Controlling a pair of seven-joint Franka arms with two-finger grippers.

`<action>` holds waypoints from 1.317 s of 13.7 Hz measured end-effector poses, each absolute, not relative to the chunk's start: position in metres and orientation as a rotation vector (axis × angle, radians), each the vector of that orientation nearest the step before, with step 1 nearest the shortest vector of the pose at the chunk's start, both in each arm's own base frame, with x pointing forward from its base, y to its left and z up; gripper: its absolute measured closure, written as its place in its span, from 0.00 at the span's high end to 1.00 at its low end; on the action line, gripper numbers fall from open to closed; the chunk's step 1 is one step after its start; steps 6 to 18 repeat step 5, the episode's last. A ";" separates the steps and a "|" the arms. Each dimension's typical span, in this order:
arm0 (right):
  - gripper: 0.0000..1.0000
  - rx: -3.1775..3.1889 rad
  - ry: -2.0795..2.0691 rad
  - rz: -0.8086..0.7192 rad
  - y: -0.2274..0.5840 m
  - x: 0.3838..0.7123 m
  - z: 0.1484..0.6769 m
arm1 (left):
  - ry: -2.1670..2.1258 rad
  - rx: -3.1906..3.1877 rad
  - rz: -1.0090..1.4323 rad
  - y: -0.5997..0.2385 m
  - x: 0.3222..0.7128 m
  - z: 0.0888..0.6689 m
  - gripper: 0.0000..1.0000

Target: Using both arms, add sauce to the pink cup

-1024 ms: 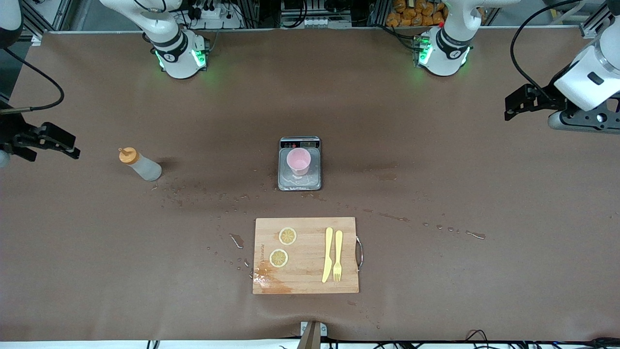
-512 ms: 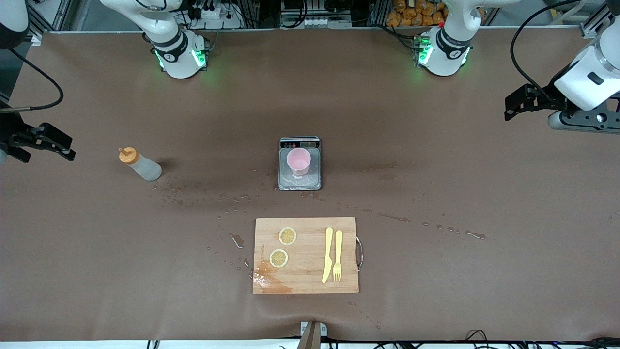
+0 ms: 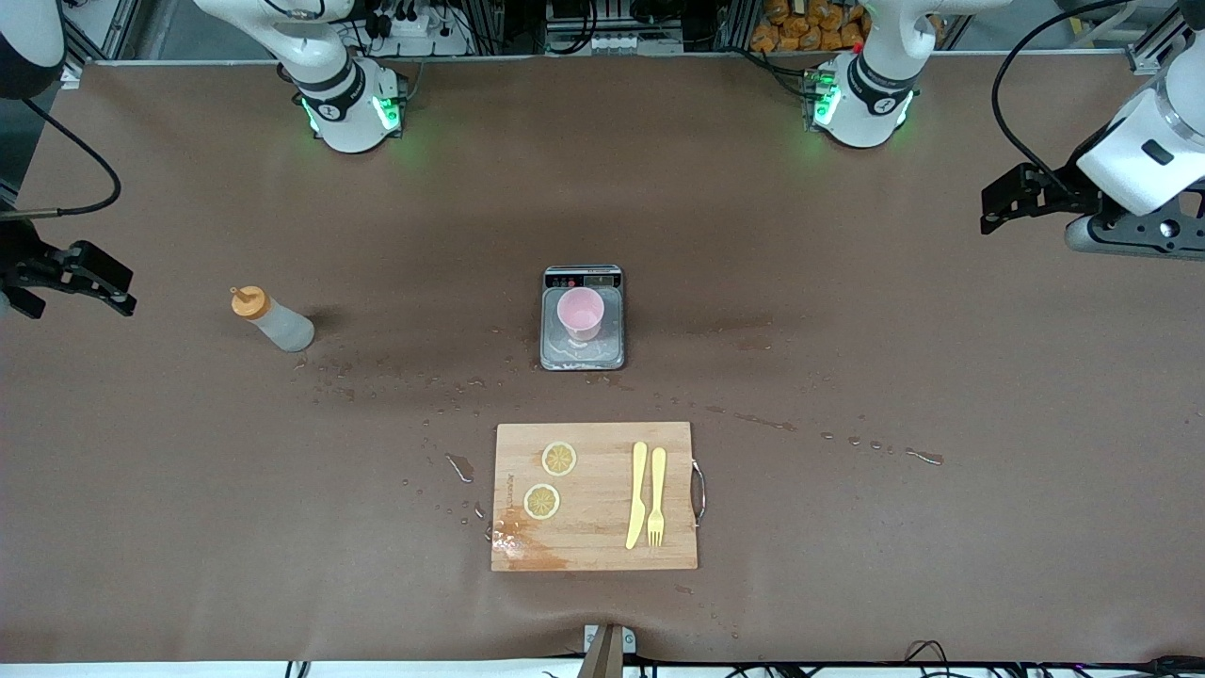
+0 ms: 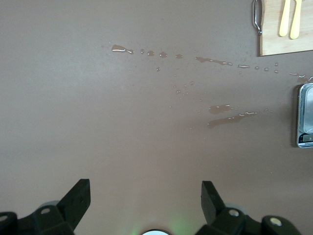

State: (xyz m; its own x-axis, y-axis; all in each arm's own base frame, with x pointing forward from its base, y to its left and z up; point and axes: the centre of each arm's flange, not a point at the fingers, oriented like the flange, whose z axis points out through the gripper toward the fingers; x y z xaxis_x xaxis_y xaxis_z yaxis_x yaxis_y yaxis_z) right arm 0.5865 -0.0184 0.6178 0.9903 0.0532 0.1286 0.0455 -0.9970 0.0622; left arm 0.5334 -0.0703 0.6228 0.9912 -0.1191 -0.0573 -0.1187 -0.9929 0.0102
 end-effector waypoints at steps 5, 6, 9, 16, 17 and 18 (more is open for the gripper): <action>1.00 3.075 0.082 0.200 -0.016 0.587 0.617 | -0.187 3.128 -0.091 -0.070 0.533 0.623 1.00; 1.00 3.075 0.082 0.200 -0.016 0.587 0.617 | -0.187 3.128 -0.091 -0.070 0.533 0.623 1.00; 1.00 3.075 0.082 0.200 -0.016 0.587 0.617 | -0.187 3.128 -0.091 -0.070 0.533 0.623 1.00; 1.00 3.075 0.082 0.200 -0.016 0.587 0.617 | -0.187 3.128 -0.091 -0.070 0.533 0.623 1.00; 1.00 3.075 0.082 0.200 -0.016 0.587 0.617 | -0.187 3.128 -0.091 -0.070 0.533 0.623 1.00; 1.00 3.075 0.082 0.200 -0.016 0.587 0.617 | -0.187 3.128 -0.091 -0.070 0.533 0.623 1.00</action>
